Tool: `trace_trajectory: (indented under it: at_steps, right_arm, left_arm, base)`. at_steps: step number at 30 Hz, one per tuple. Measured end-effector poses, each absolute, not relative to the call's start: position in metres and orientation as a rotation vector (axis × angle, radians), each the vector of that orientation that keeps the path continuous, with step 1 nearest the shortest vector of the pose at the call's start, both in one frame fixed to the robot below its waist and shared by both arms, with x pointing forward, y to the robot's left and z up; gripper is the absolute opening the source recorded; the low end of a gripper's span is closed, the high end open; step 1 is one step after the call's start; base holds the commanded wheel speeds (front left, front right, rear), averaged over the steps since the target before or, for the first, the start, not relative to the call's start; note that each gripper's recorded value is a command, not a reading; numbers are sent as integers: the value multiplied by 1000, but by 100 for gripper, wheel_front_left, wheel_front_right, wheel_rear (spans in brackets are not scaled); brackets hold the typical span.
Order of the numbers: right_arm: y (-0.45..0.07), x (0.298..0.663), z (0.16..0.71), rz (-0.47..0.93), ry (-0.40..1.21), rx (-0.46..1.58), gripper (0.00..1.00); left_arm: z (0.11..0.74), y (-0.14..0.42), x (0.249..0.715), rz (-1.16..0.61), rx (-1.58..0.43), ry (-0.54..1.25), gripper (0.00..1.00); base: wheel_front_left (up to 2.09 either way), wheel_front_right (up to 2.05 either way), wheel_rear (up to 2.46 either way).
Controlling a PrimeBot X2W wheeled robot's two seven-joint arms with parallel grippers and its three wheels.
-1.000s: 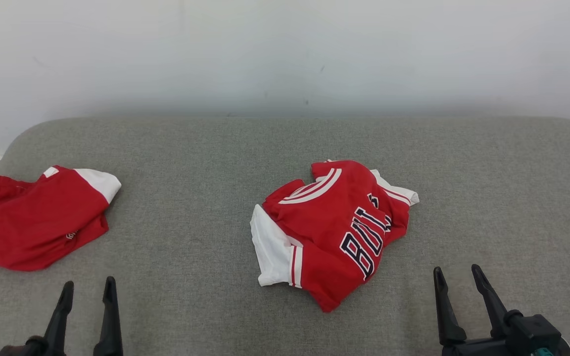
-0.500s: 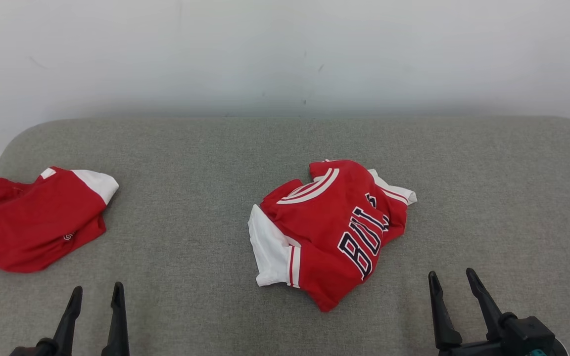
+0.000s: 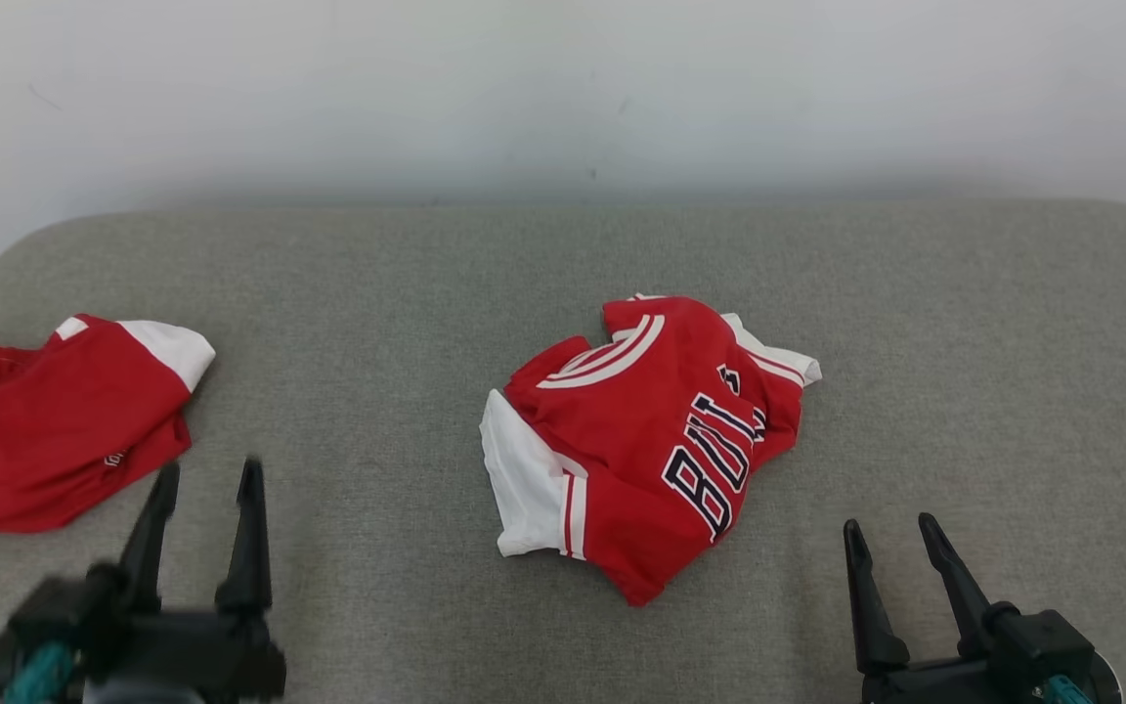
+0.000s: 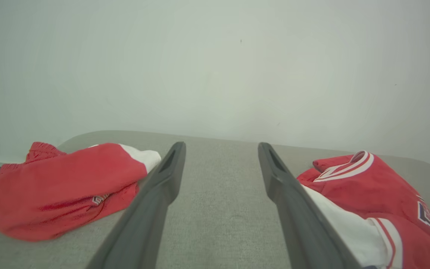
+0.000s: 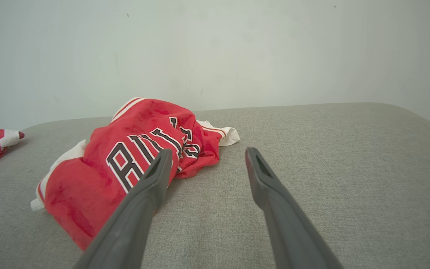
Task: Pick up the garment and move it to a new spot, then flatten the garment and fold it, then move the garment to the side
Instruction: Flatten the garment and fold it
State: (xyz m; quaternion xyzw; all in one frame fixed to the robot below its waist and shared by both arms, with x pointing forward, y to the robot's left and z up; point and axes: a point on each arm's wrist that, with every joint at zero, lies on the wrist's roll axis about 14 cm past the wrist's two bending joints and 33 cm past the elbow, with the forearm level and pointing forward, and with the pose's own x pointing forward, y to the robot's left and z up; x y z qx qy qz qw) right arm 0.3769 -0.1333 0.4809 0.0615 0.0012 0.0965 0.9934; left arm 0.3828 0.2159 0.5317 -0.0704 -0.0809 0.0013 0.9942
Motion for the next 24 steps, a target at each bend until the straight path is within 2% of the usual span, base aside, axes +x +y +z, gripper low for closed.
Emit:
trace_trajectory:
  at_steps: [9, 16, 24]
  right_arm:
    - [-145, 390, 474, 158, 18, 125, 100]
    - [-172, 385, 460, 72, 56, 131, 100]
    - [-195, 383, 458, 2, 58, 127, 100]
  left_arm:
    - [582, 159, 463, -226, -104, -264, 100]
    - [548, 111, 501, -375, -85, -129, 100]
    - [458, 73, 504, -488, -40, 181, 100]
  base:
    - [0, 0, 0]
    - [0, 0, 0]
    - [0, 0, 0]
